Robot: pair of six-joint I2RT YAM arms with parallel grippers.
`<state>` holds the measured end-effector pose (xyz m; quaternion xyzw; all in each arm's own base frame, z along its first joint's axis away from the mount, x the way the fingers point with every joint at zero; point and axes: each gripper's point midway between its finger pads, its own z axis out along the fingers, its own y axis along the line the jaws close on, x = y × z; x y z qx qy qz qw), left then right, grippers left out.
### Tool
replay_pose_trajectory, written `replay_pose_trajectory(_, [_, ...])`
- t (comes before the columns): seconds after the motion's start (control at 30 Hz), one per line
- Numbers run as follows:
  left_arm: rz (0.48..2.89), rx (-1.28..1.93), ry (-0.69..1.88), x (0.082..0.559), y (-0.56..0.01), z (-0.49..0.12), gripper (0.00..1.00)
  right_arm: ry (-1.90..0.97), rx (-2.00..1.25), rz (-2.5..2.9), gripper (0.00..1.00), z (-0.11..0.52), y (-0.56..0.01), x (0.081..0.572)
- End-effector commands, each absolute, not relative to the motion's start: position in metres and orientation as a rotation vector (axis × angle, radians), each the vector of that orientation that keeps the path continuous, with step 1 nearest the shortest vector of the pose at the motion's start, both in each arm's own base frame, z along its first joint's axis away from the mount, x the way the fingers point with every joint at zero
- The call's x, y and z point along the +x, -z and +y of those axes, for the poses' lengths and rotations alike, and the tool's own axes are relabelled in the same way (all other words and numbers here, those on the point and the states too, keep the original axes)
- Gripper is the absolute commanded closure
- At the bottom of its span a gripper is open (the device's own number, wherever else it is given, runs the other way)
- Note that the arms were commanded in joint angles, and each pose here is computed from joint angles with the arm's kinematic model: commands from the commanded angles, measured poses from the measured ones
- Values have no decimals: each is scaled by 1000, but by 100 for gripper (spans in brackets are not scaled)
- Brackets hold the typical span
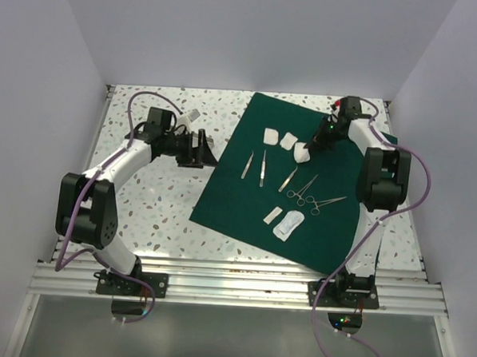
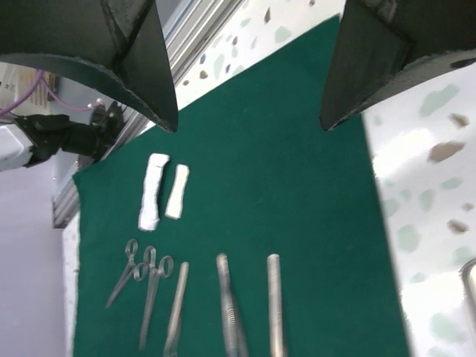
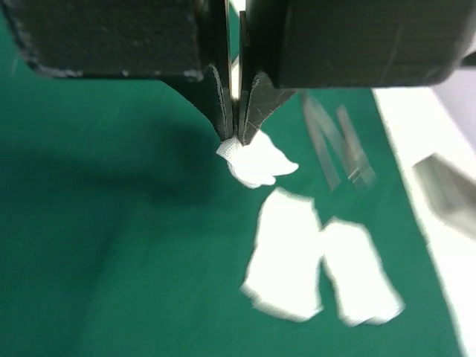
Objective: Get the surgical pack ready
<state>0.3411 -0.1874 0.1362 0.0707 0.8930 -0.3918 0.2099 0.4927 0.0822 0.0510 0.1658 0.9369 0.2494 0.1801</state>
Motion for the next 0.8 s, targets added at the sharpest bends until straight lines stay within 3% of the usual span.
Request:
replay_pose_trajectory(0.0, [2204, 289, 1263, 346, -198, -224, 17, -832, 304, 2505, 100, 111, -148, 473])
replay_pose_trajectory(0.33, [1914, 401, 1416, 338, -250, -267, 1, -1173, 77, 2492, 100, 210, -206, 378])
replay_pose_trajectory(0.47, [1799, 458, 1473, 335, -264, -277, 0, -1274, 8, 2488, 100, 242, -222, 355])
replay_pose_trajectory(0.77, [1791, 496, 1578, 318, -249, -291, 0, -1405, -32, 2441, 100, 273, -247, 343])
